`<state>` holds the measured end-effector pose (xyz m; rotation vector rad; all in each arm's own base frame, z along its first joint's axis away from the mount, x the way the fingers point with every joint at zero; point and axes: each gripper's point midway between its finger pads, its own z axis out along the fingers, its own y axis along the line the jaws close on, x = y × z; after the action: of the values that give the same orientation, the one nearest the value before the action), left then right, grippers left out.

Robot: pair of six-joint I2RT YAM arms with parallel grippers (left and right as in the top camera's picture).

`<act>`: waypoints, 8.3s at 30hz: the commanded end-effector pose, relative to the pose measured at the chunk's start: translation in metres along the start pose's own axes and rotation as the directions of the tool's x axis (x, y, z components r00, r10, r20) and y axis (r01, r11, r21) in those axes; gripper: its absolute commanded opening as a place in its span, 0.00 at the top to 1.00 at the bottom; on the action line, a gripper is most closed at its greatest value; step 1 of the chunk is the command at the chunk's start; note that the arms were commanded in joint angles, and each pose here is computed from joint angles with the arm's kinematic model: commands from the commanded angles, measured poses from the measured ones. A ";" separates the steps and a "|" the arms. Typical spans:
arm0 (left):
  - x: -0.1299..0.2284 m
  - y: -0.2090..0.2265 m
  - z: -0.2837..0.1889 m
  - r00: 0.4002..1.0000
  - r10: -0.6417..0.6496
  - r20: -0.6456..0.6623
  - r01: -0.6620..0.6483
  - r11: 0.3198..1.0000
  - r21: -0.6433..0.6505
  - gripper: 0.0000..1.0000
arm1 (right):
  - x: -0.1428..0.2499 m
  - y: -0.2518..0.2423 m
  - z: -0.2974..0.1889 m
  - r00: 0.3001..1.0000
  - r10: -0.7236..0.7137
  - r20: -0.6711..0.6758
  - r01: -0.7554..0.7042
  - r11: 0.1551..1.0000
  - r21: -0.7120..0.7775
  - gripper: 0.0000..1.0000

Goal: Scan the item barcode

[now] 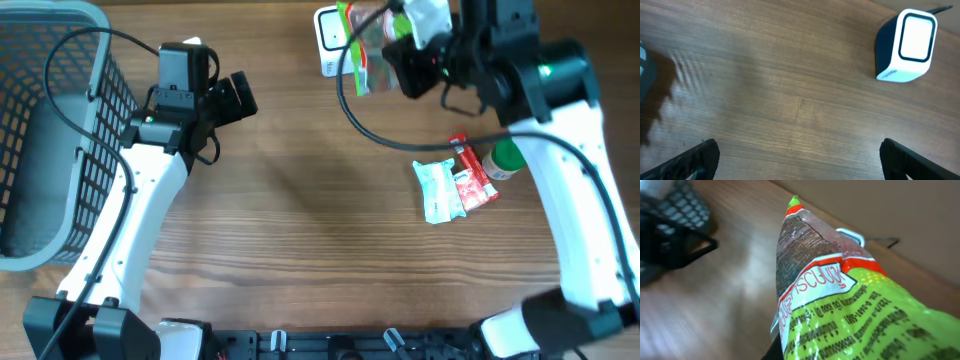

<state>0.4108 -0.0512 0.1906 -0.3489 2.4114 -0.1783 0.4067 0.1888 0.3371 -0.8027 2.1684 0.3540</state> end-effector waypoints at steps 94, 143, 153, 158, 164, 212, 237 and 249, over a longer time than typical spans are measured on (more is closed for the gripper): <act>-0.001 0.003 0.002 1.000 0.025 0.000 -0.025 1.000 -0.014 0.00 | 0.153 -0.092 0.074 0.858 0.432 -0.277 -0.389 0.900 0.198 0.00; -0.001 0.003 0.002 1.000 0.025 0.000 -0.025 1.000 -0.014 0.00 | 0.140 0.075 -0.302 0.629 -0.326 0.706 -0.140 0.845 0.516 0.00; -0.001 0.003 0.002 1.000 0.025 0.000 -0.025 1.000 -0.014 0.00 | 0.145 0.041 -0.239 0.314 -0.336 0.888 -0.233 0.879 0.415 0.00; -0.001 0.003 0.002 1.000 0.025 0.000 -0.025 1.000 -0.014 0.00 | 0.171 0.019 -0.198 0.312 -0.234 0.921 -0.317 0.888 0.333 0.00; -0.001 0.003 0.002 1.000 0.025 0.000 -0.025 1.000 -0.014 0.00 | 0.206 -0.008 -0.153 0.387 -0.122 0.914 -0.429 0.854 0.295 0.00; -0.038 0.018 -0.232 0.870 -0.071 0.488 0.001 0.990 0.142 0.00 | 0.274 -0.022 -0.068 0.684 0.138 0.716 -0.492 0.813 0.313 0.00; 0.118 0.098 -0.302 0.695 -0.252 0.673 0.122 0.964 0.235 0.00 | 0.274 -0.022 -0.068 0.684 0.138 0.716 -0.492 0.813 0.313 0.00; 0.042 0.057 -0.282 0.357 -0.426 0.831 -0.121 0.861 0.494 0.00 | 0.274 -0.022 -0.068 0.684 0.138 0.716 -0.492 0.813 0.313 0.00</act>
<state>0.1664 0.0099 0.3836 -0.3764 1.1356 -0.4540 0.2463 0.0227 0.1728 0.0284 1.5842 0.2011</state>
